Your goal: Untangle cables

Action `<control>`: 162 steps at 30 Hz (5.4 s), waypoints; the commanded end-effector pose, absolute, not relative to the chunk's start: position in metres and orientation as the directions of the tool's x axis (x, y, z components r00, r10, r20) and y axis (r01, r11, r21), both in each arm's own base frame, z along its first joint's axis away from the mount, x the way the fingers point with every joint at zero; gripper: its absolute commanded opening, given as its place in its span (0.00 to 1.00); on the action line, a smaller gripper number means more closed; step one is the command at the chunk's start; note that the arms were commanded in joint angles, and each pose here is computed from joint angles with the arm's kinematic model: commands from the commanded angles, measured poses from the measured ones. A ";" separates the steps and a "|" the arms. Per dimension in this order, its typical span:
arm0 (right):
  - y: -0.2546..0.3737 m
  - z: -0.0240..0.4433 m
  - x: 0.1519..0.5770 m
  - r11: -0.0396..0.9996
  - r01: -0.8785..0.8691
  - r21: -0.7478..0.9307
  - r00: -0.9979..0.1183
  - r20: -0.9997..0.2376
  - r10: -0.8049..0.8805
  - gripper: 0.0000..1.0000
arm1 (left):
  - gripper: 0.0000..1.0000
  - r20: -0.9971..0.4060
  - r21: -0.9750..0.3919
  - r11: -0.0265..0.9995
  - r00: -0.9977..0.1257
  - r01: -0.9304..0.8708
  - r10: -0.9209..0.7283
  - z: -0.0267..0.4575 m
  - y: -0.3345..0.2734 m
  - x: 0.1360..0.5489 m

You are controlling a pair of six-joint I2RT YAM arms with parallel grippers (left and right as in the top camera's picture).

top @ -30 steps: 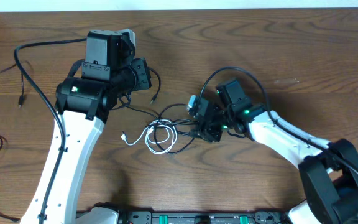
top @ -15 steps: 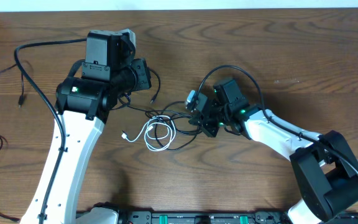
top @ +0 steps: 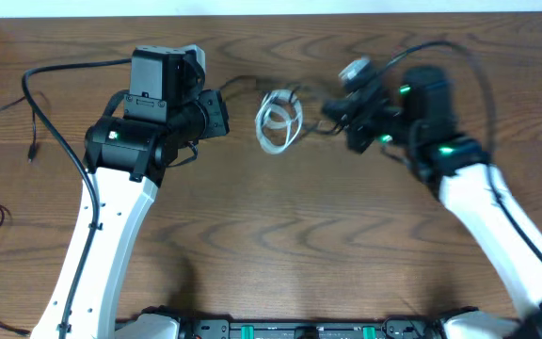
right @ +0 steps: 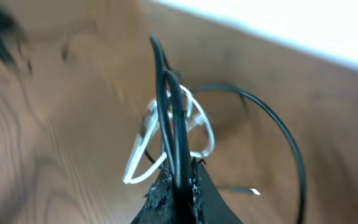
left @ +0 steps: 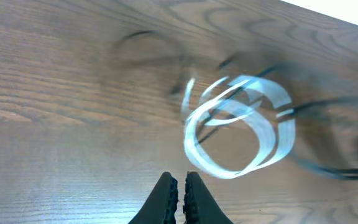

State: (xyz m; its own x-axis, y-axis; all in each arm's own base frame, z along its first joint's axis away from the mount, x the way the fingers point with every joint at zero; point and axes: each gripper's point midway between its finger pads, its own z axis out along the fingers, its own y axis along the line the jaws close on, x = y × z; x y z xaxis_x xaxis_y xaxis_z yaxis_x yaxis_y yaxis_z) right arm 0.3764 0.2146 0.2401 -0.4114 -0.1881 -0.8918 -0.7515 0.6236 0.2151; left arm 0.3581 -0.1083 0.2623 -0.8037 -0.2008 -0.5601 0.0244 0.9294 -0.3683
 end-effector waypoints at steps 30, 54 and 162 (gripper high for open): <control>0.174 0.361 0.385 0.530 -0.607 0.592 -0.503 -0.803 0.320 0.01 | 0.93 -0.693 -0.017 0.674 -0.495 0.738 0.525 0.255 -0.223 0.323; 0.179 0.362 0.373 0.449 -0.615 0.648 -0.571 -0.759 0.313 0.01 | 0.52 -0.746 0.137 0.564 -0.290 0.814 0.599 0.248 -0.257 0.361; 0.093 0.288 0.404 0.742 -0.368 0.561 -0.587 -0.759 0.283 0.01 | 0.07 -0.772 0.354 0.391 0.029 0.849 0.635 0.296 -0.287 0.337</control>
State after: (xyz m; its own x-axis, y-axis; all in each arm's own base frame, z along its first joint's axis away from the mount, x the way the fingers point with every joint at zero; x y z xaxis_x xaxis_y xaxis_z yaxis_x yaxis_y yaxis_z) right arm 0.3968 0.1069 0.2853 -0.6172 0.2862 -0.7329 -0.3810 0.7063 0.5966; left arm 0.3448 -0.3000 0.2645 -0.0076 0.6624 -0.7491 0.8760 0.3657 0.3145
